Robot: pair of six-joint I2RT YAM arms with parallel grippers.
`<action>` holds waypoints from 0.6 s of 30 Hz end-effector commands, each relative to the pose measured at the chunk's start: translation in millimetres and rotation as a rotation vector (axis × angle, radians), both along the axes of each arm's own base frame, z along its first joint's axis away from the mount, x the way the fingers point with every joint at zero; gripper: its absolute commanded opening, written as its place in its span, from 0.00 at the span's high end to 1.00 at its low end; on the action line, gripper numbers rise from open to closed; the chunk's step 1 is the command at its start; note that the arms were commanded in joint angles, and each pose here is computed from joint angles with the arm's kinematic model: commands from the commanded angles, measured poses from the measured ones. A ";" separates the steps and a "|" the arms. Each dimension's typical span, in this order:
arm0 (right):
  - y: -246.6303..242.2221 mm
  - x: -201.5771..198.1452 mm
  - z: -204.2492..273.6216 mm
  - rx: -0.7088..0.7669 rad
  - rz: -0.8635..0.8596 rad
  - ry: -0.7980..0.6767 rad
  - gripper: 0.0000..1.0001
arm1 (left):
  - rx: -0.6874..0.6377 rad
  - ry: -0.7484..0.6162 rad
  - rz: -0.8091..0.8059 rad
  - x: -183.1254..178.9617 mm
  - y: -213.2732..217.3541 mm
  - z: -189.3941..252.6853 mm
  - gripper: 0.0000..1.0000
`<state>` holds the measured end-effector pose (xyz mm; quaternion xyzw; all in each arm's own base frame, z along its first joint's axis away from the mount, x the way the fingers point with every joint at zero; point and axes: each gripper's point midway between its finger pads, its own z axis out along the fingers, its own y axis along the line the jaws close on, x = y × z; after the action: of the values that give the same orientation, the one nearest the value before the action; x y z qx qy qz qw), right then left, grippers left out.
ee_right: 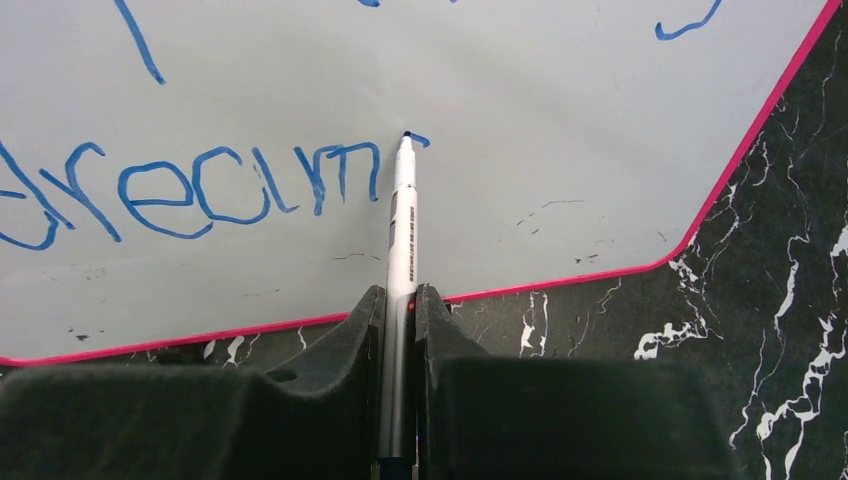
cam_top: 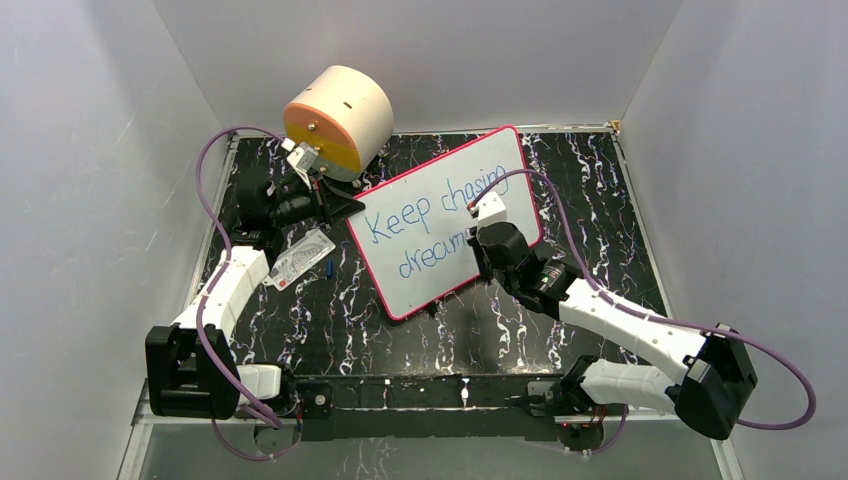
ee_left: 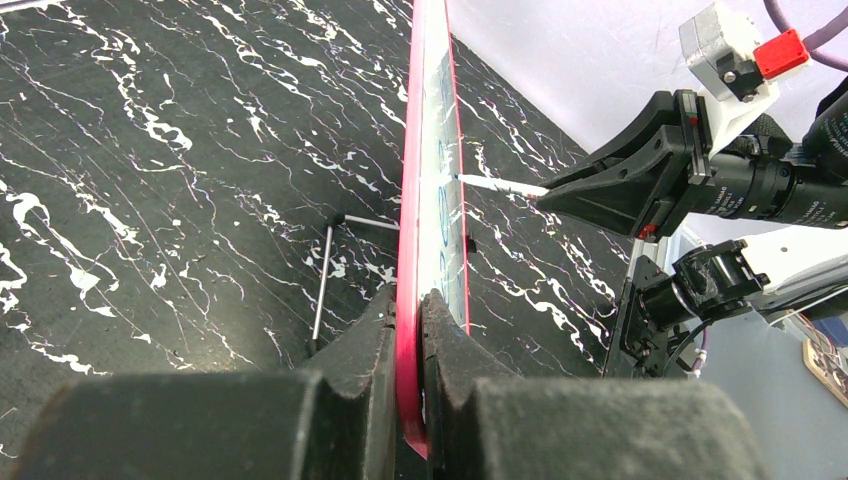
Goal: Write a sentence on the whiteboard
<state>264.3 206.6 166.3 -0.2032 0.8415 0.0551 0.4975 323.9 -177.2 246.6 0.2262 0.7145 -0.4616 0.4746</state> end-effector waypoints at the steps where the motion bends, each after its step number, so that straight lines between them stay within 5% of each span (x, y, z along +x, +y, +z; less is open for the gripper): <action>1: 18.0 5.7 33.2 0.116 0.037 -0.063 1.00 | 0.060 0.021 -0.033 -7.3 -5.6 -25.8 1.00; 18: 5.5 -9.4 -0.7 0.037 0.036 0.043 1.00 | 0.061 0.023 -0.029 -6.8 -5.3 -26.3 1.00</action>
<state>258.4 210.9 163.1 -0.2117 0.8452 0.0714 0.4855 324.0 -177.2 246.5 0.2261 0.7145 -0.4615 0.4747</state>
